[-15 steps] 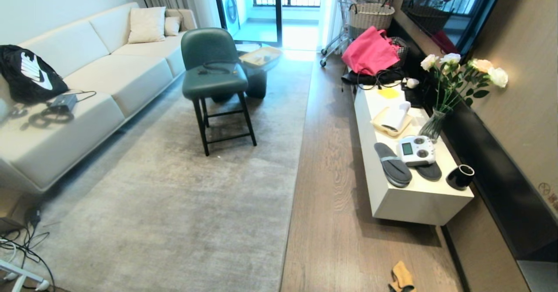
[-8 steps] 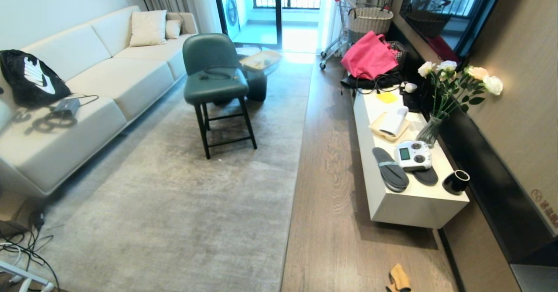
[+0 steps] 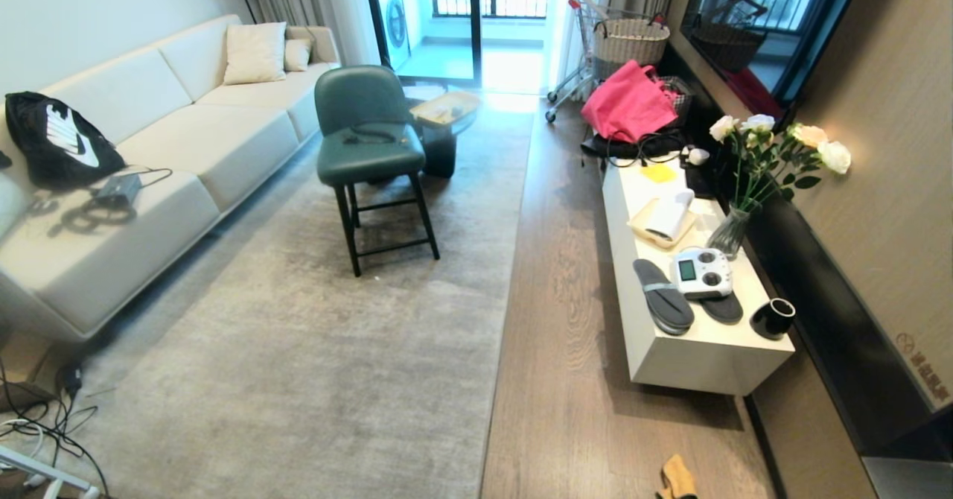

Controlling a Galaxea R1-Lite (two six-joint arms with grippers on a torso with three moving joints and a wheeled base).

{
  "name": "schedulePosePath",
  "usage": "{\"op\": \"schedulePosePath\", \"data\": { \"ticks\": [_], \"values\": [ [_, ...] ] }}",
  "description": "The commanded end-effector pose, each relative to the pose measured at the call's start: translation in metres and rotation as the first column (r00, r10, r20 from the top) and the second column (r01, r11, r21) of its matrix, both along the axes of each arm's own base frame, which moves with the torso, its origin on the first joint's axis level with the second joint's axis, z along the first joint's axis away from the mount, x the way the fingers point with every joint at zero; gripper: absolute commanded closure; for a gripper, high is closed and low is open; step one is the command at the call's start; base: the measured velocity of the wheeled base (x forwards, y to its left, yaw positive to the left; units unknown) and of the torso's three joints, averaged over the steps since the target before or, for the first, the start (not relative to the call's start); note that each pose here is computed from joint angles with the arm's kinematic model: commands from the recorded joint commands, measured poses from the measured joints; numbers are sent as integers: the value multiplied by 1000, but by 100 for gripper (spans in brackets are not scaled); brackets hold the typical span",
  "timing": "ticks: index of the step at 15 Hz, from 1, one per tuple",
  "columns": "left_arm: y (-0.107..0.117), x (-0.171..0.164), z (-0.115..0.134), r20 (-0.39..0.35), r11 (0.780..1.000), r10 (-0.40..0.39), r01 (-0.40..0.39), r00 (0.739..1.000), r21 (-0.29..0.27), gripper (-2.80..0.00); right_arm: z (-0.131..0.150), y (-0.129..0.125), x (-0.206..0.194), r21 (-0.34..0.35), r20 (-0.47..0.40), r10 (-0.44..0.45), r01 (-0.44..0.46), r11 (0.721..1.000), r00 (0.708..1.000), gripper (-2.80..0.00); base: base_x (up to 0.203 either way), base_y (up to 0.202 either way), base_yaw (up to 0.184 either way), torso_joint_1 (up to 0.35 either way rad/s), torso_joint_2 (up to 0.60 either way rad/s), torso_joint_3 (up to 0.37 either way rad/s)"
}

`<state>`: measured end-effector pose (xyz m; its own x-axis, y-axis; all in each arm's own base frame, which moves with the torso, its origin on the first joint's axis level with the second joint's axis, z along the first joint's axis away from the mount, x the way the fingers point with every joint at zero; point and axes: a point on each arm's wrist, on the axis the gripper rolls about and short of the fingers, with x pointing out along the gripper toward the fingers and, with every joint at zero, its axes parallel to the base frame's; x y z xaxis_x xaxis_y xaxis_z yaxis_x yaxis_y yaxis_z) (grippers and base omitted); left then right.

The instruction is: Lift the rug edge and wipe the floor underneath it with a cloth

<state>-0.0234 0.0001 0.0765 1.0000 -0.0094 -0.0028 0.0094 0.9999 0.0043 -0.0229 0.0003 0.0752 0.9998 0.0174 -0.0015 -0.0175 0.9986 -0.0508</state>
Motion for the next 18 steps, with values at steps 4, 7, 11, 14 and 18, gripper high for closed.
{"op": "schedulePosePath", "data": {
  "ticks": [4, 7, 11, 14, 18],
  "values": [
    [0, 0, 0, 0, 1000, 0, 0, 1000, 0, 0, 0, 0, 0, 2, -2, 1, -1, 1000, 1000, 0, 0, 0, 0, 56, -137, -66],
    [0, 0, 0, 0, 1000, 0, 0, 1000, 0, 0, 0, 0, 0, 2, -2, 1, -1, 1000, 1000, 0, 0, 0, 0, 0, 0, 0],
    [0, 0, 0, 0, 1000, 0, 0, 1000, 0, 0, 0, 0, 0, 2, -2, 1, -1, 1000, 1000, 0, 0, 0, 0, 0, 0, 0],
    [0, 0, 0, 0, 1000, 0, 0, 1000, 0, 0, 0, 0, 0, 2, -2, 1, -1, 1000, 1000, 0, 0, 0, 0, 0, 0, 0],
    [0, 0, 0, 0, 1000, 0, 0, 1000, 0, 0, 0, 0, 0, 3, -2, 1, -1, 1000, 1000, 0, 0, 0, 0, 0, 0, 0]
  ]
}}
